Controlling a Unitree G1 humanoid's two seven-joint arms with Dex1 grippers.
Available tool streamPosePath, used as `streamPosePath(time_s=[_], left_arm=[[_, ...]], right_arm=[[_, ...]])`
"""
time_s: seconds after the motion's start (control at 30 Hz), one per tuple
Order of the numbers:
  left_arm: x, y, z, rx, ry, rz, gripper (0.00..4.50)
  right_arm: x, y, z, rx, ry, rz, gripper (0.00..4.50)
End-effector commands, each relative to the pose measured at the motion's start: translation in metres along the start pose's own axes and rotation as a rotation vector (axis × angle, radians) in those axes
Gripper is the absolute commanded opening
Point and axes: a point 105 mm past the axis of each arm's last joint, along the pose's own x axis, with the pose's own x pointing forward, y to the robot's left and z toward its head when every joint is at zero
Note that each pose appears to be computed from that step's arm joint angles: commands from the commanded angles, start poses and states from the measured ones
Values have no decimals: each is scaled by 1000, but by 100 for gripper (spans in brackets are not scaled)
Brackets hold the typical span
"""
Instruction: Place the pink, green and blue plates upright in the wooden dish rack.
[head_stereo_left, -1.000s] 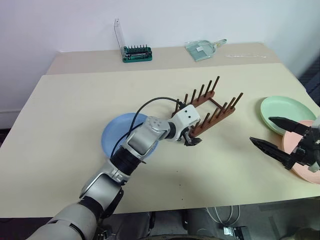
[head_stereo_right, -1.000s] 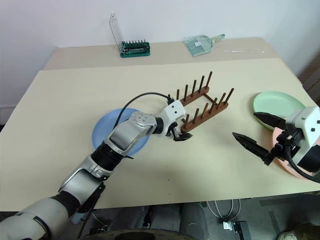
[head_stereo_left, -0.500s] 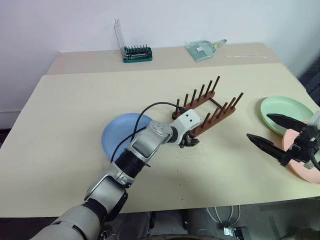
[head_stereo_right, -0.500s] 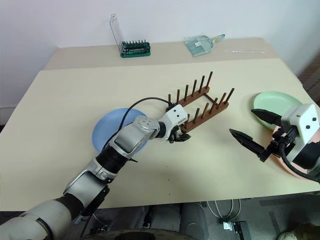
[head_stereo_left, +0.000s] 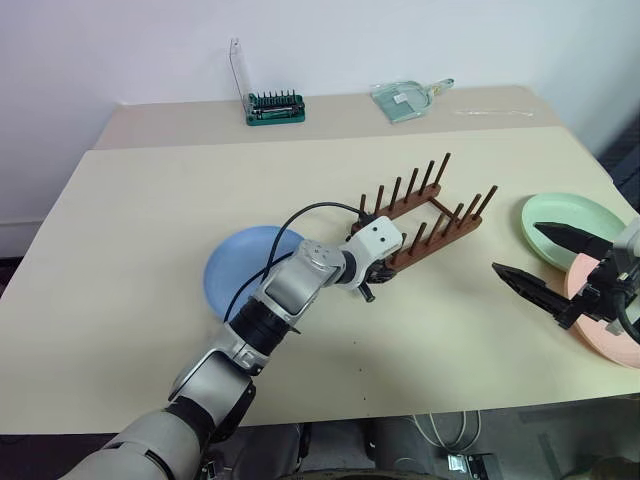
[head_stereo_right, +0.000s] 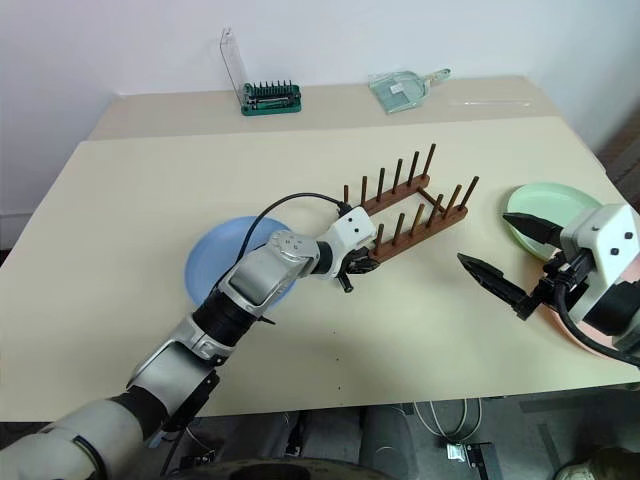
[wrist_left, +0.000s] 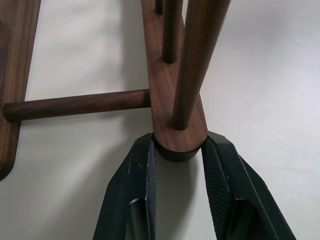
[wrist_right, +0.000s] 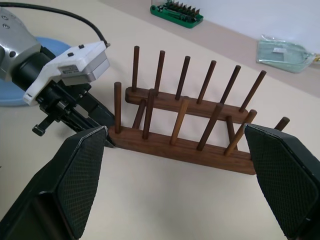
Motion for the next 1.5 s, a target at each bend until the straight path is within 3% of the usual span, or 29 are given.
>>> streamPosePath(time_s=[0.03, 0.17, 0.37, 0.6, 0.9, 0.97, 1.0, 1.13, 1.17, 1.43, 1.5], left_arm=[[-14, 6, 31, 115, -121, -83, 73], [-25, -6, 29, 192, -135, -257, 73], [-35, -11, 21, 220, -122, -361, 73], [-33, -12, -2, 292, -37, -373, 73], [-26, -10, -7, 258, -17, -362, 73], [-25, -10, -5, 225, -25, -365, 175], [-23, -7, -3, 232, -31, -344, 206], [-28, 1, 2, 216, -25, -316, 419], [-35, 7, 4, 195, -10, -299, 445], [-100, 24, 45, 112, -38, -309, 445], [-104, 24, 58, 55, -96, -315, 393]], right_arm=[[-3, -3, 12, -26, -38, -5, 450], [-4, -5, 17, -19, -55, 3, 450], [-7, -4, 20, -18, -52, 10, 450], [-8, -4, 20, -19, -44, 7, 450], [-8, -6, 17, -32, -28, 0, 450], [-8, -6, 17, -35, -28, -3, 450], [-8, -6, 17, -35, -28, -3, 450], [-8, -4, 16, -19, -28, 8, 450], [-8, -2, 15, -1, -29, 19, 450], [0, 23, 3, 199, -40, 159, 450], [2, 26, -5, 213, -3, 187, 395]])
